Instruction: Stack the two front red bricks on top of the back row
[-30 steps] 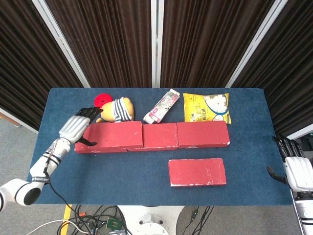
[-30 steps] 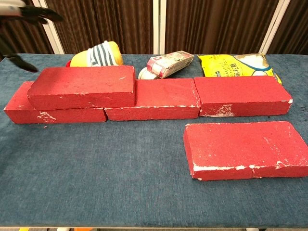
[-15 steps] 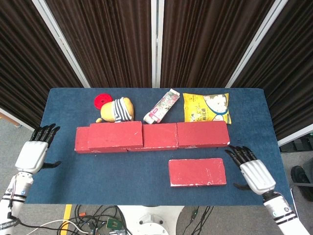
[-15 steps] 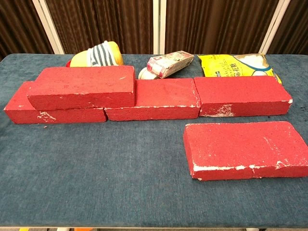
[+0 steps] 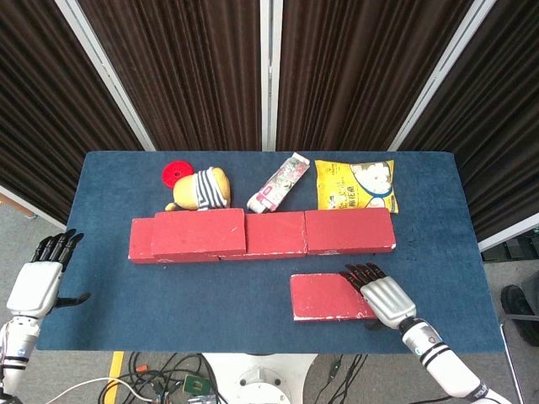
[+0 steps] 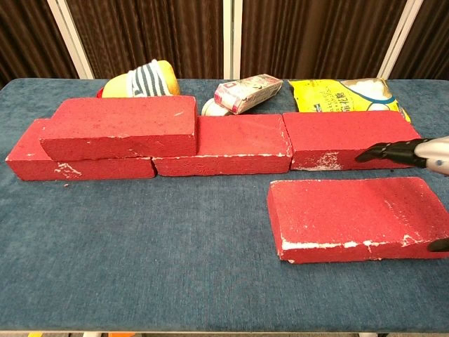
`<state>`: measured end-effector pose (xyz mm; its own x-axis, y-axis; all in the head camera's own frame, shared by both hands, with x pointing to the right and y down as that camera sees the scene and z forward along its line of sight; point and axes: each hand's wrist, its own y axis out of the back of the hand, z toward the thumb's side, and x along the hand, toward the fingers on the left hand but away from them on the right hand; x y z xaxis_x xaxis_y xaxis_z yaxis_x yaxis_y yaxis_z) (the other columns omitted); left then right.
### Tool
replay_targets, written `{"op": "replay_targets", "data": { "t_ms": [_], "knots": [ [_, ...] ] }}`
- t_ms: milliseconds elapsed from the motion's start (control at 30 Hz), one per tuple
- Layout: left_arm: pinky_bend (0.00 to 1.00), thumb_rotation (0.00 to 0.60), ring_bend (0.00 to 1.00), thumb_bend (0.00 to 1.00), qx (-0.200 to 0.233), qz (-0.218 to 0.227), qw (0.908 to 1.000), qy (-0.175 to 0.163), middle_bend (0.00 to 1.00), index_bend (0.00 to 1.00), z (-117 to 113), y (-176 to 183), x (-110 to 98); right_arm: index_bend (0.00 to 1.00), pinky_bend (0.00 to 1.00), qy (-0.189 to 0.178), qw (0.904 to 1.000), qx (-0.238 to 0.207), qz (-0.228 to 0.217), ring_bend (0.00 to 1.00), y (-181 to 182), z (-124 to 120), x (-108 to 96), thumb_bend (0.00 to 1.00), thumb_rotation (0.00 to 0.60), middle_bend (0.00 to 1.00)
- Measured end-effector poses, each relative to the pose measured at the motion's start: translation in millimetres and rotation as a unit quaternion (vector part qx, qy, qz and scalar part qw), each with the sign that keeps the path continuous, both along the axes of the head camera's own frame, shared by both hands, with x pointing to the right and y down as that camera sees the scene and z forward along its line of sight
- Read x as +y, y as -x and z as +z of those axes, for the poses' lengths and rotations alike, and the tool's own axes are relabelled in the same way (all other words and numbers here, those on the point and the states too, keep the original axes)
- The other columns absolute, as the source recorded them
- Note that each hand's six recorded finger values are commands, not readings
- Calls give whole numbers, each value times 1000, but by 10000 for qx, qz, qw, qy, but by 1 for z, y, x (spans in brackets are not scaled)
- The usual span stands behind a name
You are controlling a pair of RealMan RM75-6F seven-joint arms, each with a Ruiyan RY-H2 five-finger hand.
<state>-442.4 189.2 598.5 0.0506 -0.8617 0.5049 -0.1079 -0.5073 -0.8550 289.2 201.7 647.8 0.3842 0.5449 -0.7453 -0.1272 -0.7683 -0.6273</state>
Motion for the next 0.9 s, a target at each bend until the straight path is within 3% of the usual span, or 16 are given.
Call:
{"op": "replay_targets", "data": {
  "t_ms": [333, 900],
  "knots": [
    [0, 600, 0, 0, 23, -41, 10000, -9, 0, 0, 5, 7, 5, 0, 0, 187, 9998, 101, -62, 0, 20, 24, -4, 0, 600, 0],
    [0, 600, 0, 0, 36, -46, 10000, 13, 0, 0, 3, 10, 8, 0, 0, 556, 9981, 101, 261, 0, 29, 51, -5, 0, 600, 9]
  ]
}}
